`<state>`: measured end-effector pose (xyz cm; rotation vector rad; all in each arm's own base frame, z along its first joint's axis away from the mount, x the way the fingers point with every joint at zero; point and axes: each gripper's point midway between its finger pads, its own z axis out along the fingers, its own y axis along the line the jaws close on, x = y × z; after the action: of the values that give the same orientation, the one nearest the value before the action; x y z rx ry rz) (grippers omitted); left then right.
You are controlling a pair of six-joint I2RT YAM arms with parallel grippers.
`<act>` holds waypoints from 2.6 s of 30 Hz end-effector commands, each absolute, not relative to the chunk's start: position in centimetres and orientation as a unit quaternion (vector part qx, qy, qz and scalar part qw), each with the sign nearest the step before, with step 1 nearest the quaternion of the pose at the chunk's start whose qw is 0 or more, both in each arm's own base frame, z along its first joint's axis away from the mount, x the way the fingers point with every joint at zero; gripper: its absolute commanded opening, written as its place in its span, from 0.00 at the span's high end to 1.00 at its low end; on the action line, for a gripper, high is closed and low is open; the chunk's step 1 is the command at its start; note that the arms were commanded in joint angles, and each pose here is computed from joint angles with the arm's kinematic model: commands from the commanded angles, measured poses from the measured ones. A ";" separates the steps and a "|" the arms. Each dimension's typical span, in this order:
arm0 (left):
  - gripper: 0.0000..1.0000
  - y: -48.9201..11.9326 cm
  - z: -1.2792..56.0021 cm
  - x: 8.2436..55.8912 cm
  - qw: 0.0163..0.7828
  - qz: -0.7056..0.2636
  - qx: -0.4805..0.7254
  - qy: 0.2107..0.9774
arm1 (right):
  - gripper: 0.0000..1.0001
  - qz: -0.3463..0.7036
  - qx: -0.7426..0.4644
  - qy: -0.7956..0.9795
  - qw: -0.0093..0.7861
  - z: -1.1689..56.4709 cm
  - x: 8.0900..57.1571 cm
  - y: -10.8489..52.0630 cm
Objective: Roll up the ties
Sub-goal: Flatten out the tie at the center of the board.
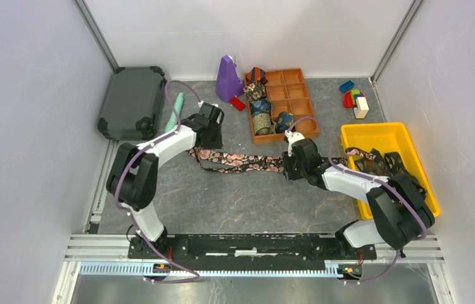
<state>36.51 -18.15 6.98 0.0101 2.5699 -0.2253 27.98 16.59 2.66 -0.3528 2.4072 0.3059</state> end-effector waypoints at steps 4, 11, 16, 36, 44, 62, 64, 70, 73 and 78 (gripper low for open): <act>0.63 -18.3 5.2 38.7 0.299 -0.043 -0.004 0.953 | 0.67 0.086 -0.121 0.924 0.351 2.4 29.9 15.0; 0.64 -16.7 2.1 35.9 0.268 -0.015 -0.035 0.963 | 0.68 0.081 -0.096 0.932 0.339 1.0 30.3 12.4; 0.65 -16.0 1.6 31.8 0.247 -0.014 -0.068 0.967 | 0.69 0.071 -0.089 0.937 0.331 0.3 30.2 11.2; 0.00 -14.9 11.4 24.2 0.361 0.012 -0.086 0.929 | 0.65 0.128 -0.093 0.912 0.378 5.5 29.0 12.3; 0.11 -16.7 7.8 23.3 0.341 0.000 -0.159 0.926 | 0.65 0.133 -0.089 0.914 0.373 4.5 28.7 12.6; 0.29 -16.6 4.7 24.9 0.422 -0.154 -0.356 0.819 | 0.66 0.131 -0.016 0.895 0.425 6.5 30.8 12.1; 0.29 -16.6 5.1 25.0 0.427 -0.159 -0.356 0.816 | 0.66 0.120 0.001 0.895 0.430 6.6 31.2 11.6; 0.29 -16.6 6.0 25.5 0.441 -0.165 -0.356 0.807 | 0.70 0.085 0.044 0.895 0.435 5.5 32.0 9.3; 0.29 -16.6 5.8 25.5 0.441 -0.167 -0.355 0.807 | 0.72 0.078 0.051 0.899 0.428 4.3 32.2 8.7; 0.30 -16.5 5.5 25.4 0.442 -0.169 -0.356 0.806 | 0.74 0.076 0.052 0.907 0.410 2.0 31.8 8.6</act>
<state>24.58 -16.85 4.53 -0.8274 2.0930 -0.3886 31.49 8.96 3.02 0.1001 2.2981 0.2039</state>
